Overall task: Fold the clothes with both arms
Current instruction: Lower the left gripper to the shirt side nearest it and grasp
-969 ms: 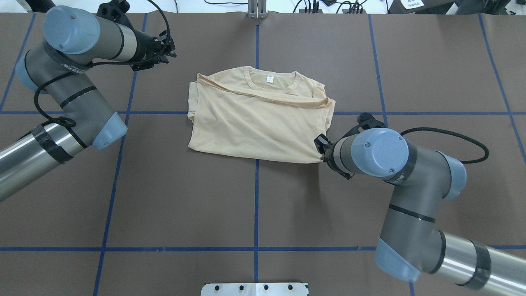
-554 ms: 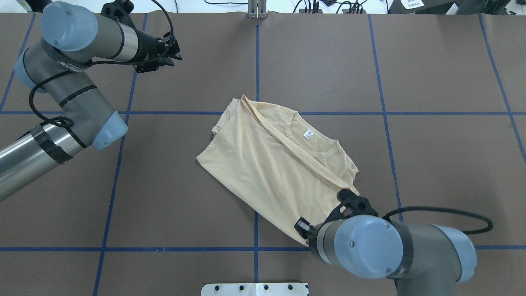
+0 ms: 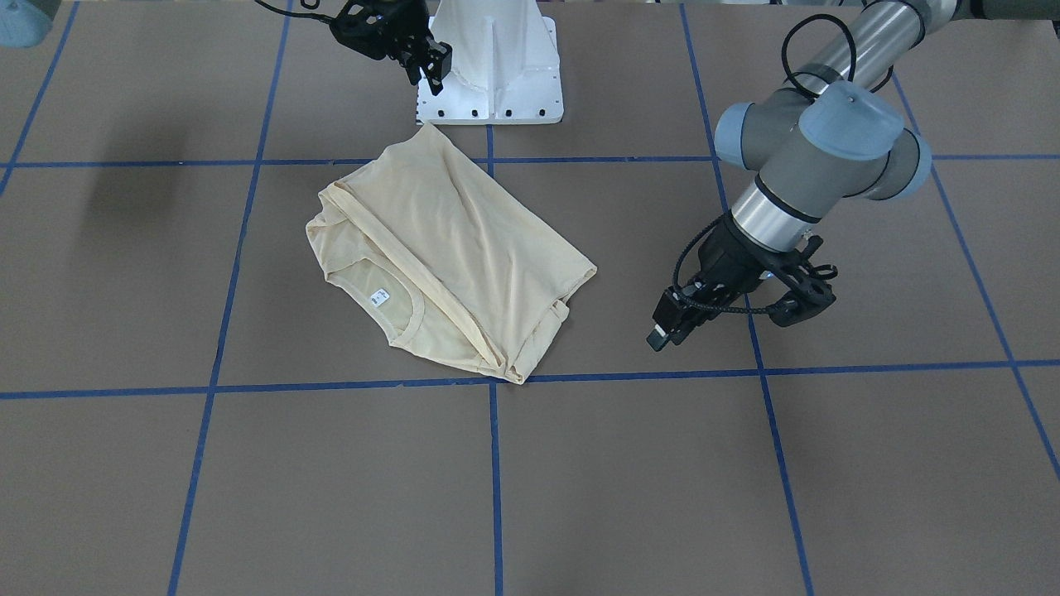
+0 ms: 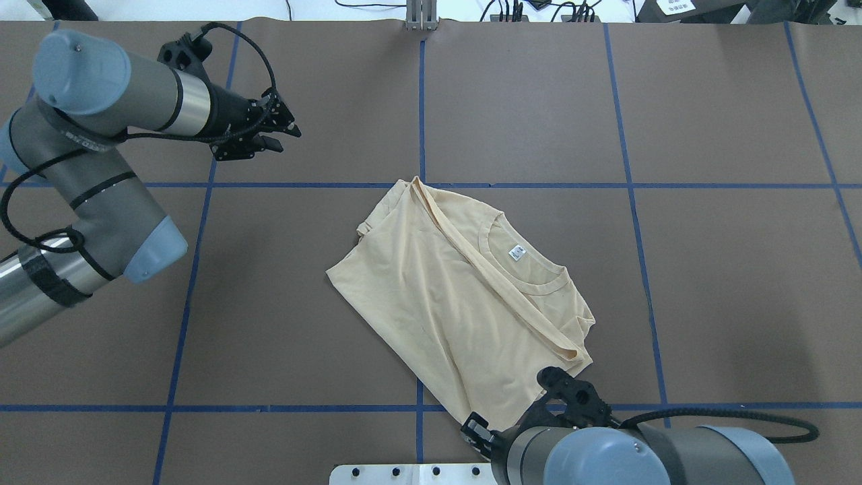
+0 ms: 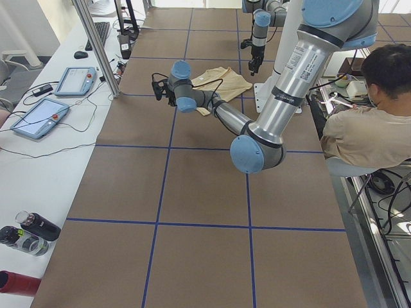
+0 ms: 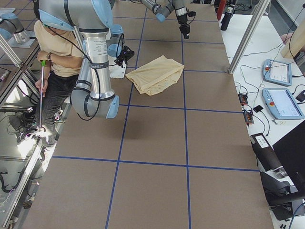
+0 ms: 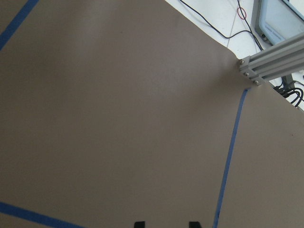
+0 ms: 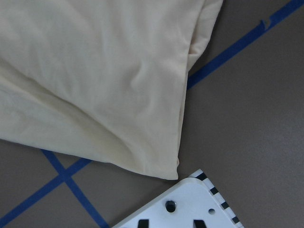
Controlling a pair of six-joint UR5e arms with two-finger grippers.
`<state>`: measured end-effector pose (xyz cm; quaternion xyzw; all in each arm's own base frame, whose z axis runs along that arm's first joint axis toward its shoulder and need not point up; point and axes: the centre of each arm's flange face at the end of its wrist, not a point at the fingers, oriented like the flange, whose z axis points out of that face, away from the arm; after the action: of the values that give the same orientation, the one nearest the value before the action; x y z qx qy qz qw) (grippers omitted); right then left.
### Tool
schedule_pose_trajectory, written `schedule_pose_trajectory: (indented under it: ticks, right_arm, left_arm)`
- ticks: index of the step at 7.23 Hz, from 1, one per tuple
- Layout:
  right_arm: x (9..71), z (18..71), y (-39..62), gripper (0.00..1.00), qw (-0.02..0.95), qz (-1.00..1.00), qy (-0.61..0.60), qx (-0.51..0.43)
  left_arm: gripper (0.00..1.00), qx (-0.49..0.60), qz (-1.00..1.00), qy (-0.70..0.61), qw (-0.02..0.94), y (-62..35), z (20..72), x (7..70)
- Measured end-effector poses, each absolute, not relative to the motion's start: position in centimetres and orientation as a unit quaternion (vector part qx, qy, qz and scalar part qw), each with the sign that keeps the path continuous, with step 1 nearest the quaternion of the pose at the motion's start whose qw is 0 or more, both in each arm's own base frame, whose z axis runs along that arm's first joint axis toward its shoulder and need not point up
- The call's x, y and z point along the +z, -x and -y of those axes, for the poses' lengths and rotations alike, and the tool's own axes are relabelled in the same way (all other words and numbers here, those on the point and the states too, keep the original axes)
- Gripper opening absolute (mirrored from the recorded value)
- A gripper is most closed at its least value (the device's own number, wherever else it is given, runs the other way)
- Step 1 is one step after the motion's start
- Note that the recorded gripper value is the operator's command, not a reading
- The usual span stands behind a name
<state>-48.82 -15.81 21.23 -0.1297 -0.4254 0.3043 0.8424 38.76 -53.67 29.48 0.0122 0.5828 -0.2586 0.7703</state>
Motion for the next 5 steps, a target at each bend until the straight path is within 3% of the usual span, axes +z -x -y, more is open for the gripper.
schedule_pose_trajectory:
  ticks: [5]
  right_arm:
    - [22.0, 26.3, 45.1, 1.00, 0.822, 0.403, 0.075, 0.395]
  left_arm:
    - [0.50, -0.265, -0.500, 0.040, 0.824, -51.2, 41.6, 31.6]
